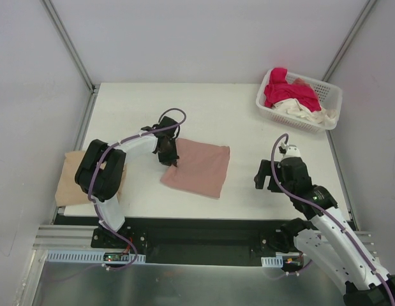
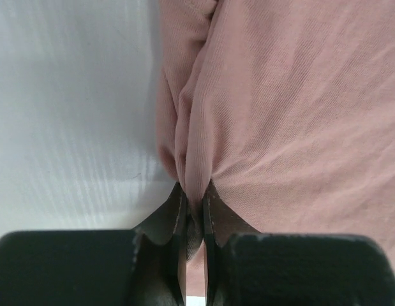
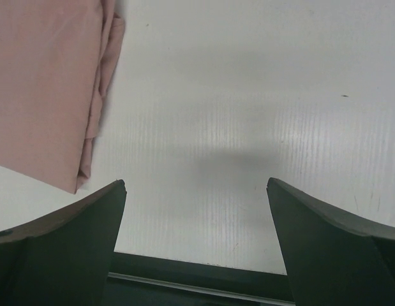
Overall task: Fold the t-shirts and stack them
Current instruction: Put the neatly folded tshirt into the corner of the board with the left arm
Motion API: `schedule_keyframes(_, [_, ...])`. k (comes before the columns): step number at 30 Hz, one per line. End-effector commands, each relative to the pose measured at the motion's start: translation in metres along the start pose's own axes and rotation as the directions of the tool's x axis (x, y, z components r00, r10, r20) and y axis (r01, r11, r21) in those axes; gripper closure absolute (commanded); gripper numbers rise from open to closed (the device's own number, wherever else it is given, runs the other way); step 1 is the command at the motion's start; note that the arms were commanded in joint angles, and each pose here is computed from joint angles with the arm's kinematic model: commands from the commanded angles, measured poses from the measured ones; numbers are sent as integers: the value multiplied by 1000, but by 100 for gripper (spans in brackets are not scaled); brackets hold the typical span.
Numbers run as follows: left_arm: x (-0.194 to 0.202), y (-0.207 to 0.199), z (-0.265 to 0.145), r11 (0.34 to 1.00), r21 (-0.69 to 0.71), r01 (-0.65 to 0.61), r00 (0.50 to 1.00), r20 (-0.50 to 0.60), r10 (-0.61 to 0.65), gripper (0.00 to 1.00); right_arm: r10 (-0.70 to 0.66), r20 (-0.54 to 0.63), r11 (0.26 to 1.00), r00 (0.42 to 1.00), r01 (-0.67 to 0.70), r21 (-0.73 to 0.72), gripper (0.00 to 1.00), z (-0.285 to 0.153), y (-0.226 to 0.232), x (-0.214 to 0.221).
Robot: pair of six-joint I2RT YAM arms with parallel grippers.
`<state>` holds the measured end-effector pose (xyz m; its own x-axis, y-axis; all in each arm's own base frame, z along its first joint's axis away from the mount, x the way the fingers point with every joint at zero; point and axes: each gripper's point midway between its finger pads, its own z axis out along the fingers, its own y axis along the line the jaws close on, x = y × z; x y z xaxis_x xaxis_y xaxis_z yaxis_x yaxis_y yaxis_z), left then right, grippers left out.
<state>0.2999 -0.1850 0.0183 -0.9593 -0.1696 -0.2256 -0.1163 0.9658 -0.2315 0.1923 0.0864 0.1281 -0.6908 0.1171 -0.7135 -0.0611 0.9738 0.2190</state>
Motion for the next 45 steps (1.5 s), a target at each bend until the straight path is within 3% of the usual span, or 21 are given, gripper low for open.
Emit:
schedule_keyframes(1, [8,69,-24,920,-376,-105,993,12,118,100,-33,57,996,998,28,87,3,4,-17,-7])
schedule_keyframes(4, [1,99,-57,849,-522,-89,985,78,151,100,-36,59,994,998,30,105,3,6,-21,-5])
schedule_keyframes(7, [7,126,-84,764,-637,-107,981,57,185,100,-37,62,993,997,30,111,3,8,-22,-5])
schedule_keyframes(10, [0,157,-126,606,-791,-84,968,79,237,100,-40,58,988,998,31,148,3,9,-29,-4])
schedule_keyframes(11, [-7,165,-141,553,-833,-28,959,133,249,100,-39,59,987,997,30,158,3,9,-30,-5])
schedule_keyframes(17, [-19,177,-190,405,-913,-46,937,101,335,100,-40,62,987,997,30,158,3,9,-32,-3])
schedule_keyframes(22, [-22,201,-240,134,-990,-44,893,21,449,100,-39,63,988,997,29,148,3,9,-30,-3])
schedule_keyframes(23, [-21,204,-244,119,-992,-39,892,19,451,100,-38,61,988,997,29,151,3,9,-31,-2])
schedule_keyframes(26, [-23,204,-251,161,-986,38,892,106,438,100,-39,52,988,998,31,149,3,11,-30,-1])
schedule_keyframes(30, [-34,203,-268,115,-993,38,875,89,475,100,-42,49,989,998,34,146,3,11,-29,0])
schedule_keyframes(38, [-42,201,-314,156,-978,142,854,200,480,100,-42,52,987,998,33,158,3,11,-31,-1])
schedule_keyframes(42, [-35,206,-317,217,-961,172,852,256,457,100,-38,57,983,998,27,181,3,10,-36,-1])
schedule_keyframes(44, [-30,214,-305,227,-964,139,866,230,444,100,-36,63,983,997,24,181,3,9,-36,-2])
schedule_keyframes(45, [-31,215,-300,270,-953,135,863,247,440,100,-34,66,983,997,22,182,3,9,-36,-2])
